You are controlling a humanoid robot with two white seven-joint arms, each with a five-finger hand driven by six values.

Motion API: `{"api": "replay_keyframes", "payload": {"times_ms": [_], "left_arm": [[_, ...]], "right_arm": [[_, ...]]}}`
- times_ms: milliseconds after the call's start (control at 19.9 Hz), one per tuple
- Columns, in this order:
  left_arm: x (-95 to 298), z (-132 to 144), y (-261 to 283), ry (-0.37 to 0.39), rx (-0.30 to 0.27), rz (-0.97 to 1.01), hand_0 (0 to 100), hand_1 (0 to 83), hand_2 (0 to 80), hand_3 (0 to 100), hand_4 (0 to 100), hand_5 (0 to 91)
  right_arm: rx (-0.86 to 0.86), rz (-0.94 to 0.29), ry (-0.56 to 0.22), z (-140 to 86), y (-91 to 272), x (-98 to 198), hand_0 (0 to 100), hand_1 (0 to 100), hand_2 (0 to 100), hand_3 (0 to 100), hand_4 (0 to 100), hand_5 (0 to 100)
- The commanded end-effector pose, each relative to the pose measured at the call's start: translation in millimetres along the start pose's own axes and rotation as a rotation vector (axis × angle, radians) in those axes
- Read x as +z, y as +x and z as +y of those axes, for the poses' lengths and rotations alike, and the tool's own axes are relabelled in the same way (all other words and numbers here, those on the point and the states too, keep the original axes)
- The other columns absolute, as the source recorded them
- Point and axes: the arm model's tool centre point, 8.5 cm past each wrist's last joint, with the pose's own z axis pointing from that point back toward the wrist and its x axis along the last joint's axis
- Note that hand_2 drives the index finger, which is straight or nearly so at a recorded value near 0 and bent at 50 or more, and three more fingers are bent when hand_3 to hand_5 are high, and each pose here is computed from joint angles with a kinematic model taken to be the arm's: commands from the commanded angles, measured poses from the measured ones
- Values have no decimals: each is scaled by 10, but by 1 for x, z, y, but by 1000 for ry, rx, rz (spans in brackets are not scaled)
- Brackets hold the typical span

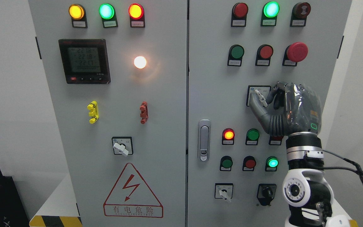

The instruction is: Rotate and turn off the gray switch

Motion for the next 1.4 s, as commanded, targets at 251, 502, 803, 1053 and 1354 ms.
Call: {"api": "replay_keyframes", "payload": {"times_ms": [251, 502, 803, 1053, 1354], "left_arm": [[1, 0, -5, 3, -3, 14, 120, 389, 0, 0, 0, 0], [1, 0, -5, 3, -3, 14, 120, 389, 0, 0, 0, 0], [1, 0, -5, 1, -3, 14, 120, 389, 0, 0, 0, 0], [1, 0, -5, 3, -3, 14, 120, 389, 0, 0, 0, 0], [1, 0, -5, 1, -3, 14, 120, 389, 0, 0, 0, 0]], "right_arm": [[0, -7, 5, 1, 2, 0, 487, 387, 742, 951, 903, 1000], [0, -6, 6, 2, 2, 1, 500, 387, 743, 953, 905, 1000], [-2, -12, 8, 3, 5, 1, 527, 379, 744, 959, 908, 1000], [-2, -11, 8, 3, 4, 1, 547, 363, 747, 965, 910, 1000], [-3, -13, 9, 3, 5, 1, 572, 351, 749, 968, 912, 1000]]}}
